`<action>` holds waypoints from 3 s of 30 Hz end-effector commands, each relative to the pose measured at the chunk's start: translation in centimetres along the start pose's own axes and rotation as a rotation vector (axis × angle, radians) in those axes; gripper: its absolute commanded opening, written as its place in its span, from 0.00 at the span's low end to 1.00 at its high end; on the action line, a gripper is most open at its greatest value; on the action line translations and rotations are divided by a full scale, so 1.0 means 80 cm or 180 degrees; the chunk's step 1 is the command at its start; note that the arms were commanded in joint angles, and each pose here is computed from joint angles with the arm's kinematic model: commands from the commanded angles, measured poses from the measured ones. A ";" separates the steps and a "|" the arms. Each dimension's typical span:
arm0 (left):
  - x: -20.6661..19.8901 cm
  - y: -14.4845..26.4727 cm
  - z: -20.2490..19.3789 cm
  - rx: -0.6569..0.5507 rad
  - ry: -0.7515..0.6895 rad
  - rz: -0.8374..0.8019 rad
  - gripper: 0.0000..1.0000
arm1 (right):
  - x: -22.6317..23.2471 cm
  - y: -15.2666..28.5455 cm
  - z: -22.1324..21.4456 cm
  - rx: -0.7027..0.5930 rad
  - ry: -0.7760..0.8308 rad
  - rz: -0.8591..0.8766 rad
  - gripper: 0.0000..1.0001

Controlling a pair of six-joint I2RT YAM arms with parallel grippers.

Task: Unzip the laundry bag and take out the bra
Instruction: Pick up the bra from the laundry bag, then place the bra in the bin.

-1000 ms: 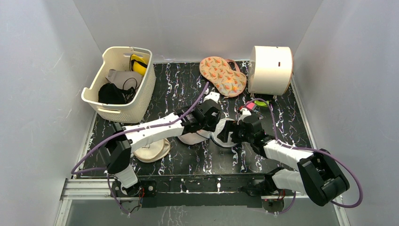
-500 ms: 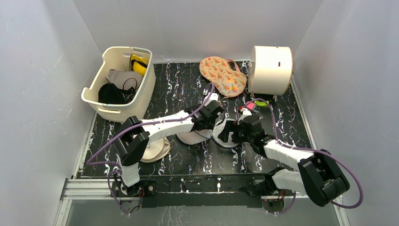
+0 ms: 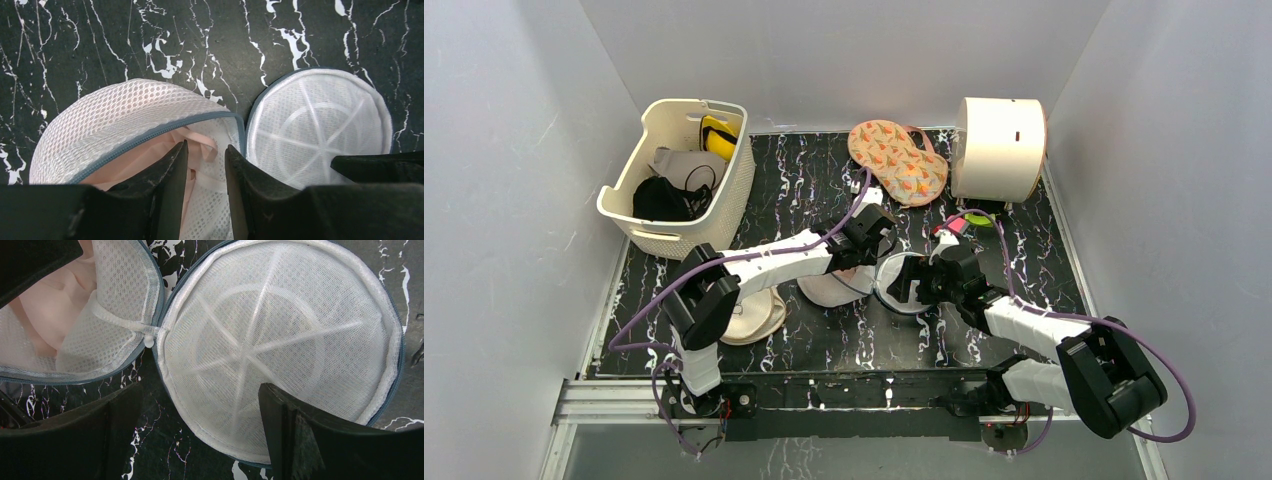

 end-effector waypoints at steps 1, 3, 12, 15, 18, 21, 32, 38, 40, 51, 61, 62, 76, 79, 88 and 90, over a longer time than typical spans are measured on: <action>-0.008 -0.002 0.006 -0.0048 0.0034 -0.0092 0.32 | -0.002 -0.004 0.009 -0.0042 0.0031 -0.0053 0.85; -0.008 -0.005 0.004 -0.0030 0.0014 -0.0099 0.31 | -0.002 -0.005 0.009 -0.0031 0.0031 -0.0051 0.85; -0.008 -0.009 0.002 -0.0019 -0.0023 -0.0105 0.29 | -0.002 -0.006 0.008 0.0004 0.0028 -0.0034 0.85; -0.007 -0.010 0.002 -0.0018 -0.0044 -0.0103 0.27 | -0.002 -0.007 0.007 0.0014 0.0022 -0.0036 0.85; -0.005 -0.009 0.003 -0.0019 -0.0053 -0.0100 0.20 | -0.002 -0.007 0.007 0.0023 0.0021 -0.0033 0.85; -0.005 -0.004 0.006 -0.0030 -0.0069 -0.0116 0.10 | -0.002 -0.007 0.008 0.0018 0.0020 -0.0032 0.85; 0.009 0.056 0.021 -0.0100 -0.0066 -0.0638 0.00 | -0.002 -0.010 0.007 0.0055 0.0012 -0.0032 0.85; 0.015 0.103 0.042 -0.0315 0.0030 -0.1035 0.00 | -0.003 -0.012 0.007 0.0096 0.0006 -0.0038 0.85; 0.015 0.123 0.053 -0.0434 0.0029 -0.1217 0.00 | -0.004 -0.013 0.007 0.0100 0.0003 -0.0052 0.85; -0.005 0.277 0.165 -0.1154 -0.0403 -0.2336 0.00 | -0.005 -0.016 0.005 0.0152 -0.0015 -0.0081 0.85; -0.002 0.377 0.242 -0.1999 -0.0433 -0.2637 0.00 | -0.005 -0.016 0.006 0.0142 -0.0021 -0.0105 0.85; -0.002 0.384 0.251 -0.2095 -0.0454 -0.2606 0.00 | -0.005 -0.016 0.006 0.0147 -0.0021 -0.0104 0.85; 0.014 0.359 0.375 -0.3321 -0.0937 -0.0579 0.00 | -0.005 -0.014 0.006 0.0123 -0.0021 -0.0113 0.85; 0.058 0.322 0.408 -0.3248 -0.0714 -0.0273 0.00 | -0.005 -0.015 0.005 0.0147 -0.0022 -0.0112 0.85; 0.189 0.275 0.467 -0.3274 0.0134 0.0155 0.00 | -0.006 -0.017 0.005 0.0179 -0.0029 -0.0117 0.85; 0.231 0.277 0.478 -0.3292 0.0445 0.0100 0.00 | -0.006 -0.017 0.004 0.0186 -0.0034 -0.0118 0.85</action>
Point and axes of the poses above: each gripper's point midway between its finger pads, its own y axis back along the fingers, its own x axis along the line the jaws close on, z = x × y, the point moved 10 cm from there along y, back along the fingers, and after that the axes turned 12 degrees about y, right-handed, at the moved point
